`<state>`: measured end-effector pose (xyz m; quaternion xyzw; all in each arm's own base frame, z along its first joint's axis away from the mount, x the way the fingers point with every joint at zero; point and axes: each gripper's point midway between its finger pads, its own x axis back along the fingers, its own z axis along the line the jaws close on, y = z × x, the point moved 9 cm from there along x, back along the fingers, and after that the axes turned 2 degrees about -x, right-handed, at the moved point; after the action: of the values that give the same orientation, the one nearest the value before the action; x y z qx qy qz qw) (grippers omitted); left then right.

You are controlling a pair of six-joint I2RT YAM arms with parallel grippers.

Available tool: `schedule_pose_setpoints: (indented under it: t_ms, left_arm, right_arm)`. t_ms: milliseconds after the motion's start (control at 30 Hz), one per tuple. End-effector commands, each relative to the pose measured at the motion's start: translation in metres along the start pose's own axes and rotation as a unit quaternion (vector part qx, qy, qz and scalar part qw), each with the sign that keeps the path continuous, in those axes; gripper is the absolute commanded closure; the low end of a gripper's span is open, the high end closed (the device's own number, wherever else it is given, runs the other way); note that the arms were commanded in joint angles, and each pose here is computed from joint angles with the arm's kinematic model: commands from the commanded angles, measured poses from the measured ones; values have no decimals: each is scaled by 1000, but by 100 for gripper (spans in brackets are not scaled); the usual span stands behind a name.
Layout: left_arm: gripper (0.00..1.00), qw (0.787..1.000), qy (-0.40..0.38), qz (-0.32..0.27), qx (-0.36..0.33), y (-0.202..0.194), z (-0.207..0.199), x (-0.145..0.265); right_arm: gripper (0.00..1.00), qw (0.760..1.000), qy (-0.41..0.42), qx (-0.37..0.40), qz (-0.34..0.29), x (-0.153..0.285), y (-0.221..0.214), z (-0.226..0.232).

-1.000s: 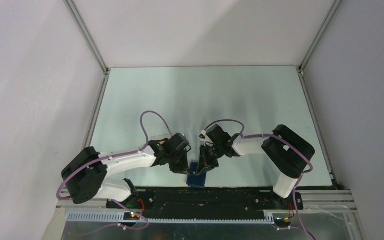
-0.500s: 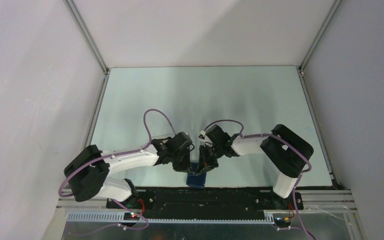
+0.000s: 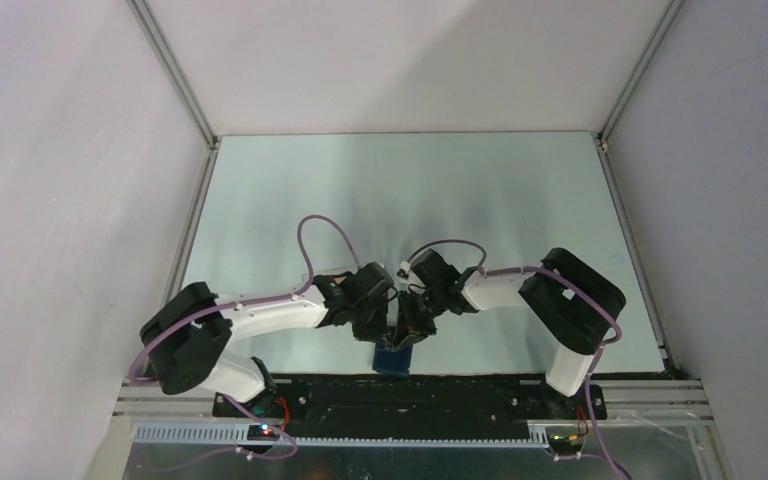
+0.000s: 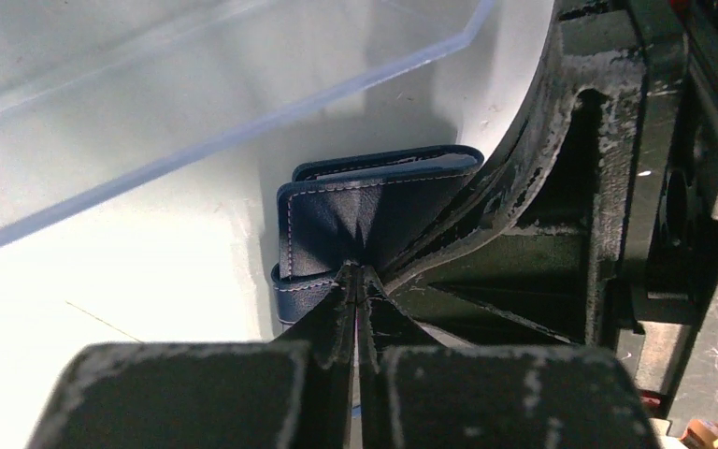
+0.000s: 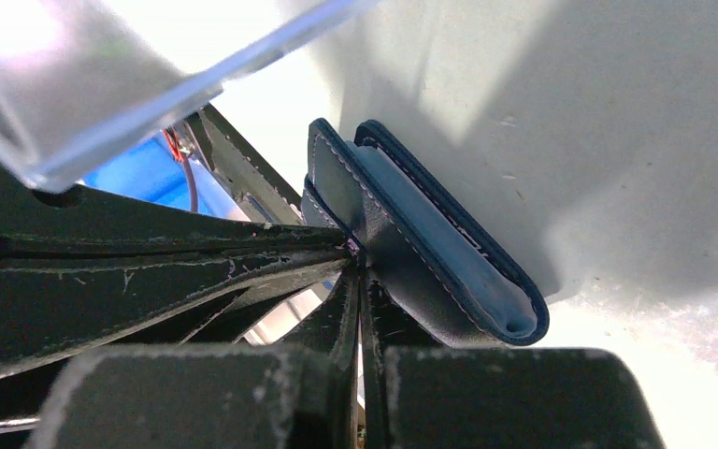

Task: Put the credit cards into the card holder
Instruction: Close the card holder at the corner of the board.

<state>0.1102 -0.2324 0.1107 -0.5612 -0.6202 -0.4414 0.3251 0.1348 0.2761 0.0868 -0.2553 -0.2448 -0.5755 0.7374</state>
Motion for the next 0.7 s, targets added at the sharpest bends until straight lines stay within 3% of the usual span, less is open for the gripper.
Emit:
schedule_pose_setpoints:
  t_ms: [0, 167, 500, 667]
  left_arm:
    - [100, 1000, 2, -1, -8, -1, -5, -3]
    - [100, 1000, 3, -1, -7, -4, -3, -3]
    - [98, 995, -32, -93, -2, 9, -12, 31]
    - [100, 997, -28, -72, -2, 2, -6, 26]
  right_arm:
    - [100, 999, -43, 0, -9, -12, 0, -13]
    - [100, 999, -48, -1, -7, -13, 0, -16]
    - [100, 999, -54, 1, -6, -15, -1, -17]
    - [100, 998, -55, 0, -4, -16, -1, -18]
